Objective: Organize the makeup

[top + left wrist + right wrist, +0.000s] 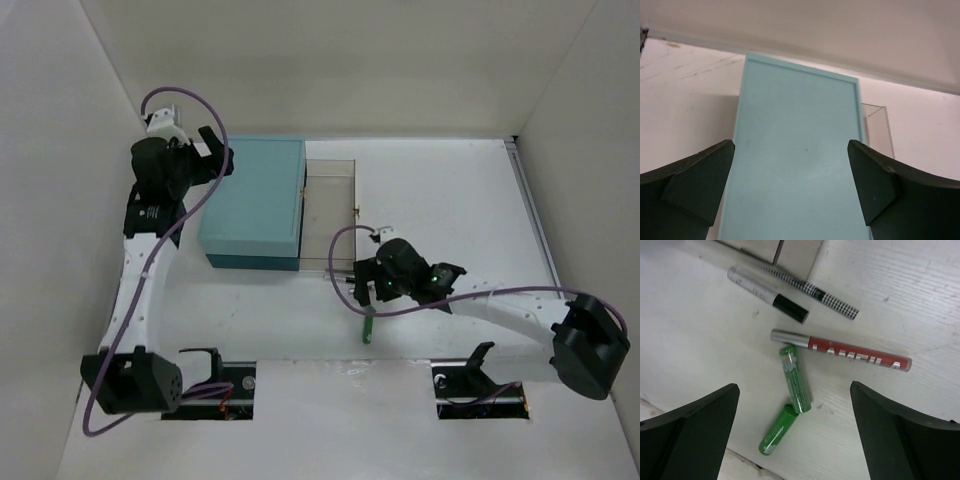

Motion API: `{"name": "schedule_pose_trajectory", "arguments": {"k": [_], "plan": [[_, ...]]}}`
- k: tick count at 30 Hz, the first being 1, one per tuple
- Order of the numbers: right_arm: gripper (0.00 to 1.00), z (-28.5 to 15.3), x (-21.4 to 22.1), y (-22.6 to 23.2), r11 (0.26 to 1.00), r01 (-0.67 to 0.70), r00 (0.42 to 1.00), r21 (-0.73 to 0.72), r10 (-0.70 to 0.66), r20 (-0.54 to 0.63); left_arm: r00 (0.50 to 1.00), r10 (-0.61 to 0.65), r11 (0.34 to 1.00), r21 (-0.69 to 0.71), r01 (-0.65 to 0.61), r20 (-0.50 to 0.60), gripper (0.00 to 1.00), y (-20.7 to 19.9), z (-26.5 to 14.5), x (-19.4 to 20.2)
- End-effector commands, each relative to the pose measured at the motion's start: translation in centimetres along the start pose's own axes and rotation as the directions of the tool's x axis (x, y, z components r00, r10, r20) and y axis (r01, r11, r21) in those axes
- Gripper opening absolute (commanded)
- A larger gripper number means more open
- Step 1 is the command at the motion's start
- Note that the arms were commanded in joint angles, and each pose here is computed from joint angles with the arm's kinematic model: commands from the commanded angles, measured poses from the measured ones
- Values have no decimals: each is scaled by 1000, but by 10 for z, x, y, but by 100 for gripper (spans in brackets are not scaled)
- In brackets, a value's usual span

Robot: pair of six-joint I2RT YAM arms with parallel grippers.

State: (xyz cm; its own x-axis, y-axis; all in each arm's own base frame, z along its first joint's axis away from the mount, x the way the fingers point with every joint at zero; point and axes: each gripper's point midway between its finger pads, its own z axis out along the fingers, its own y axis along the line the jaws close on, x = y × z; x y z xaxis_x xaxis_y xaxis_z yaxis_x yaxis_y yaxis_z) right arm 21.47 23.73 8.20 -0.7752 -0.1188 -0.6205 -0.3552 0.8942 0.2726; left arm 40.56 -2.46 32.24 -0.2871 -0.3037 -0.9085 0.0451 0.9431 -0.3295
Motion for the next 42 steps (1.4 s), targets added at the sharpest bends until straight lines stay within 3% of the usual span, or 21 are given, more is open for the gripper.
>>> {"name": "schedule_pose_trajectory", "arguments": {"k": [1, 6, 11, 14, 17, 21, 27, 33, 37, 42], "plan": [[97, -6, -5, 7, 998, 60, 996, 28, -62, 68, 1000, 13, 1000, 13, -14, 26, 100, -21, -19, 11], [82, 13, 1, 13, 991, 122, 991, 58, -124, 42, 998, 48, 999, -21, -48, -27, 100, -34, -29, 55], [71, 30, 6, 8, 984, 143, 990, 102, -144, 2, 996, 67, 991, -115, -73, -59, 100, -20, -46, 76], [59, 39, 11, 8, 985, 141, 990, 103, -140, -14, 997, 61, 987, -147, -68, -47, 100, -12, -58, 80], [38, 45, 13, 9, 985, 137, 991, 103, -135, -24, 998, 52, 988, -147, -56, -28, 100, -11, -65, 78], [22, 43, 10, 17, 987, 140, 990, 84, -139, -25, 999, 46, 986, -156, -49, -25, 100, -8, -67, 78], [19, 2, -15, 46, 989, 146, 988, -29, -144, 54, 998, 37, 980, -194, -46, -46, 100, 5, -63, 85], [19, -36, -83, 88, 963, 194, 961, -186, -149, 232, 999, 23, 972, -233, -31, -39, 100, 20, -59, 82], [19, -19, -137, 84, 970, 181, 949, -162, -128, 289, 999, 13, 966, -256, -22, -36, 100, 28, -57, 79], [23, 39, -176, 60, 990, 95, 969, -102, -68, 238, 999, 4, 964, -267, -14, -38, 100, 34, -56, 79]]}}
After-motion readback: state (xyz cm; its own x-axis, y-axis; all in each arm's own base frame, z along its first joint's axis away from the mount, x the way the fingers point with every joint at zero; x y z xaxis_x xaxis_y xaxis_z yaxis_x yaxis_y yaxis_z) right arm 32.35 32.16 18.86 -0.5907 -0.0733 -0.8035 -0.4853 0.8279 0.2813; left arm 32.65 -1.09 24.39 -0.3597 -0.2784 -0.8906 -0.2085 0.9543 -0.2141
